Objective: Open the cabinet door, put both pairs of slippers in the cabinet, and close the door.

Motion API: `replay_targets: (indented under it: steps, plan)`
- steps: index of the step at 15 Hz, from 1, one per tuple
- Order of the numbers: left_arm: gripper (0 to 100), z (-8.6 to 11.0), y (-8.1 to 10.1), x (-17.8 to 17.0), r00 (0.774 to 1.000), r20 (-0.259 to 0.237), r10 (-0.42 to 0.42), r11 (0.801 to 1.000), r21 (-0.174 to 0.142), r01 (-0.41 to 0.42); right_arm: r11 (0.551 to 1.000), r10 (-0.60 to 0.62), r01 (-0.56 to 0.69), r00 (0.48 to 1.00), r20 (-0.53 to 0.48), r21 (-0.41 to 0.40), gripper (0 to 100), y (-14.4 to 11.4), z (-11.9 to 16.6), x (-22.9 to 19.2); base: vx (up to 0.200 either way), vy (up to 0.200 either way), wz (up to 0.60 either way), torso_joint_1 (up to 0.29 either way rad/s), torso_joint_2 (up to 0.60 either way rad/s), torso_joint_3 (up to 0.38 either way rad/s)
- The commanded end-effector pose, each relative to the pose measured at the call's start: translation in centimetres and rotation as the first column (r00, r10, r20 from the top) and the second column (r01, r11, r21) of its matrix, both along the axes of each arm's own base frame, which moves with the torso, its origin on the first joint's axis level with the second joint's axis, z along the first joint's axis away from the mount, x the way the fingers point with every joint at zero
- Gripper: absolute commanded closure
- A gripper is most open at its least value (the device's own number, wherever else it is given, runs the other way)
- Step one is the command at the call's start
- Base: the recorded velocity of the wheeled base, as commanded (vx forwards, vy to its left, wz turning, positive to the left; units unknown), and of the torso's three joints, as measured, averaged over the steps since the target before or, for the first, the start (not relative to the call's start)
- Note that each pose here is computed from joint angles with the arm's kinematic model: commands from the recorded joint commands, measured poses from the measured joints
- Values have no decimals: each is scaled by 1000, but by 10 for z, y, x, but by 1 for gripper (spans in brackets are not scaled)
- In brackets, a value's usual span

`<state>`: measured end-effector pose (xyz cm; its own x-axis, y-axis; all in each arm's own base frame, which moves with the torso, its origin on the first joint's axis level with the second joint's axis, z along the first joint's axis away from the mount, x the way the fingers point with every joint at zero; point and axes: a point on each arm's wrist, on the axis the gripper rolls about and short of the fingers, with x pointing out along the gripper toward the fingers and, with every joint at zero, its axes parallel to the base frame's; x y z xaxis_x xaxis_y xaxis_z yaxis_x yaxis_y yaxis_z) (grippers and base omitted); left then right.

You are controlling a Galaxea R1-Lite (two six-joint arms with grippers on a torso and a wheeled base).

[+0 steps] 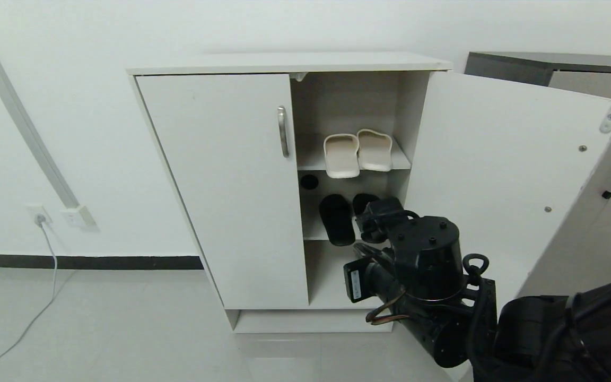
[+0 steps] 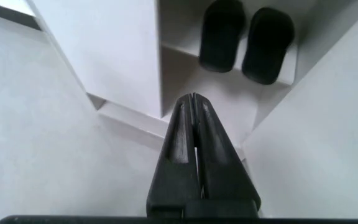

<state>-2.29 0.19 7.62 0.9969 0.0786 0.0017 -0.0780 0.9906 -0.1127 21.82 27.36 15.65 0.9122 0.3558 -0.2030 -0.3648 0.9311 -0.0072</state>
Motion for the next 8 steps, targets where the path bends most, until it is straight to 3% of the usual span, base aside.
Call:
replay_targets:
  steps: [1, 2, 3, 8]
  plan:
    - [100, 0, 0, 0, 1000, -2, 1, 1000, -1, -1, 1000, 6, -6, 1000, 3, -5, 100, -1, -4, -1, -200, 0, 0, 7, -2, 7]
    - [100, 0, 0, 0, 1000, 0, 1, 1000, -1, -1, 1000, 9, -9, 1000, 14, -19, 100, -2, -4, 0, -200, 0, 0, -2, -2, -2]
    - [100, 0, 0, 0, 1000, -2, 1, 1000, -1, -1, 999, 16, -15, 1000, 18, -50, 100, -4, -8, -1, 0, 0, 0, 0, 0, 0]
    - [100, 0, 0, 0, 1000, -2, 1, 1000, -1, -1, 997, 70, -69, 998, 10, -39, 100, -5, -12, -3, 0, 0, 0, 0, 0, 0]
